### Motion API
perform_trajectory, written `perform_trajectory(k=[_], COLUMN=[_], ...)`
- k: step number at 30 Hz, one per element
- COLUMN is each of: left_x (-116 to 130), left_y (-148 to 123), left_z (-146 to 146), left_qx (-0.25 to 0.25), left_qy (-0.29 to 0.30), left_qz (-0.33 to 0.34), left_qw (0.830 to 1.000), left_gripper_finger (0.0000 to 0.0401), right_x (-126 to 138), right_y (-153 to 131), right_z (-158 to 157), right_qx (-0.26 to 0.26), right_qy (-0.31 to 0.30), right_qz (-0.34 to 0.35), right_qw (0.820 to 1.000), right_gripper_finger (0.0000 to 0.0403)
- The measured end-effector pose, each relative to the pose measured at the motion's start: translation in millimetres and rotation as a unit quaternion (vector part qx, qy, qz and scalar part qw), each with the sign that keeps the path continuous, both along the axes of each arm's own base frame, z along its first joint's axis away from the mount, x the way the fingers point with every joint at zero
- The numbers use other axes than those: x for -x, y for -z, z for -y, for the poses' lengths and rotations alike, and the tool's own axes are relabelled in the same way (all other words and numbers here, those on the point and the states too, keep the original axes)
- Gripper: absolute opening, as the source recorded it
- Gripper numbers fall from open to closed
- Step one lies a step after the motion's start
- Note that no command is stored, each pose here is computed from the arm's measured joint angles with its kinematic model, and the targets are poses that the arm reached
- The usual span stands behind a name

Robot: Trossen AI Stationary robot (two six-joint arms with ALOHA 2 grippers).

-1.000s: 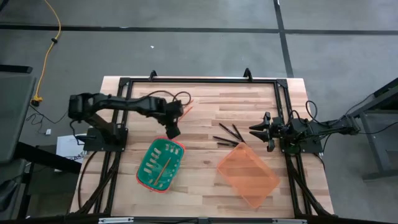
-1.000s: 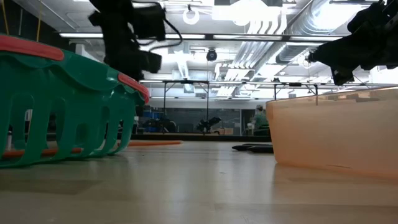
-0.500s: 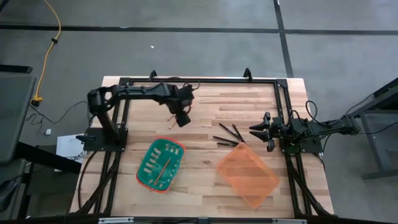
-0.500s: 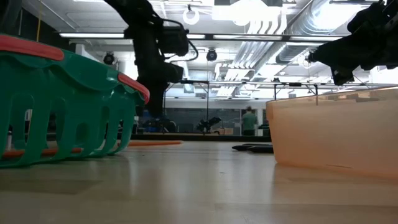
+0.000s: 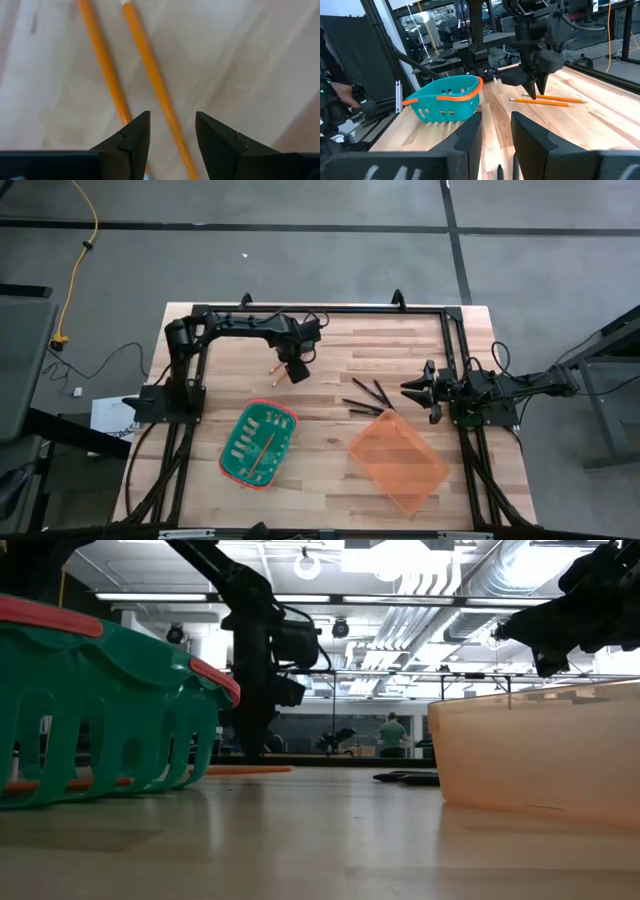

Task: Sort pens & pencils
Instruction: Put the orange pencil into the blue basket

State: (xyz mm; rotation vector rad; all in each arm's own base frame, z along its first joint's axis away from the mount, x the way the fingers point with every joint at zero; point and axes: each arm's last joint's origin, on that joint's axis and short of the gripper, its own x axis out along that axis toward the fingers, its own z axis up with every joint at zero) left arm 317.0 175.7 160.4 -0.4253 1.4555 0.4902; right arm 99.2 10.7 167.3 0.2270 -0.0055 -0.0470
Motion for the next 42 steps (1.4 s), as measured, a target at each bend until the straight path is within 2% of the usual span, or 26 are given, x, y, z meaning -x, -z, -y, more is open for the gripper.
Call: perform_trajectory(k=[28, 33, 39, 42], left_x=[-7, -6, -9, -11], left_y=[23, 24, 24, 24], left_z=[-3, -3, 2, 5], left_qx=[0.008, 0.009, 0.006, 0.004], left_qy=[-0.02, -0.009, 0.008, 0.014], left_qz=[-0.004, -0.007, -0.008, -0.009], left_qw=[1.0, 1.0, 1.0, 1.0], left_gripper_finger=[0.0143, 0.0104, 0.0019, 0.0011], right_x=[0, 0, 0, 0], right_y=[0, 0, 0, 0], right_z=[0, 0, 0, 0], right_qx=[0.0, 0.0, 0.0, 0.0], right_qy=[0.0, 0.0, 0.0, 0.0], right_qz=[0.0, 0.0, 0.0, 0.0], right_qw=[1.0, 1.0, 1.0, 1.0], right_gripper_finger=[0.0096, 0.0096, 0.0096, 0.0096])
